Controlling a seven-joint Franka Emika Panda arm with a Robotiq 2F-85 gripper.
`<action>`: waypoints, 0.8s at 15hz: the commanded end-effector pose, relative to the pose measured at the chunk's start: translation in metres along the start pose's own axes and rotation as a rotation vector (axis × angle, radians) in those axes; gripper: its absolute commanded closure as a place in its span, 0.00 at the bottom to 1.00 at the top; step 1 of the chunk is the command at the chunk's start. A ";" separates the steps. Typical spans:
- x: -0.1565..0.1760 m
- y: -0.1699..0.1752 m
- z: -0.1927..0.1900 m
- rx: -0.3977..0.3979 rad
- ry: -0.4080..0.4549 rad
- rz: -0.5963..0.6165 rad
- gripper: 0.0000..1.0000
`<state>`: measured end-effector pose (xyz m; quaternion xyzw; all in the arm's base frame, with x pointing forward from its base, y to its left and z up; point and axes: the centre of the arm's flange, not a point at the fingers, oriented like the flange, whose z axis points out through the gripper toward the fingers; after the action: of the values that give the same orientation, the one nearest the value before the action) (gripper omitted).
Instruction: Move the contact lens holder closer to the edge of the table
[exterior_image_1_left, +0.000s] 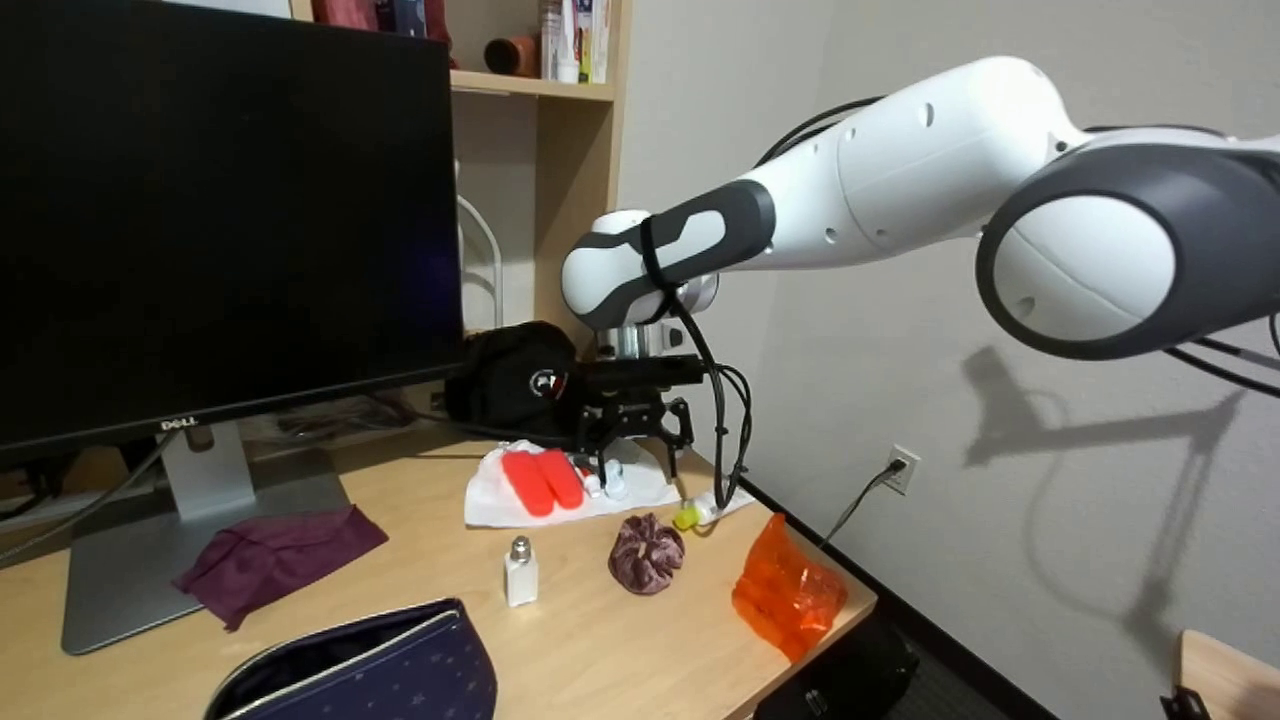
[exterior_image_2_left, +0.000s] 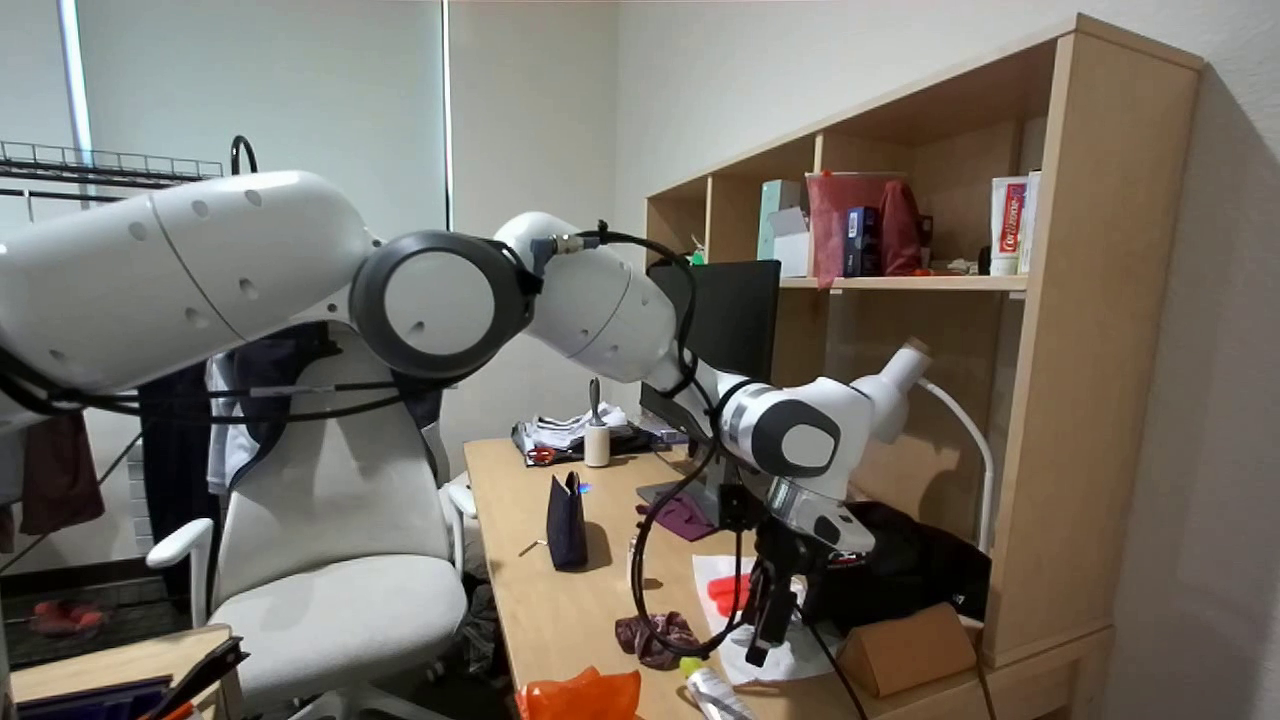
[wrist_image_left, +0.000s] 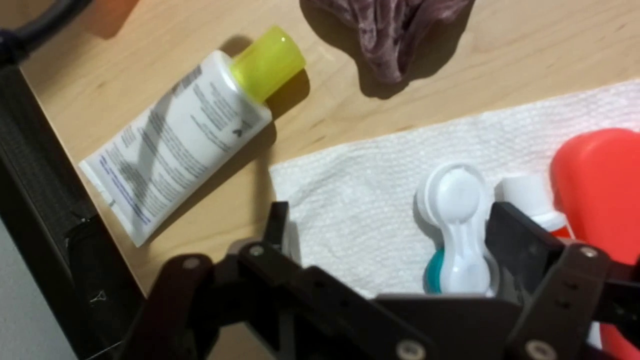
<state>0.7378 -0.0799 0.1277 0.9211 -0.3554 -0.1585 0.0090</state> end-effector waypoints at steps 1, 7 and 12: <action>0.017 -0.012 0.003 0.012 -0.009 0.003 0.00; 0.016 -0.008 0.005 0.024 0.000 0.001 0.00; 0.009 -0.009 -0.002 0.030 0.020 -0.013 0.25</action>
<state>0.7432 -0.0801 0.1200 0.9227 -0.3545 -0.1513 0.0074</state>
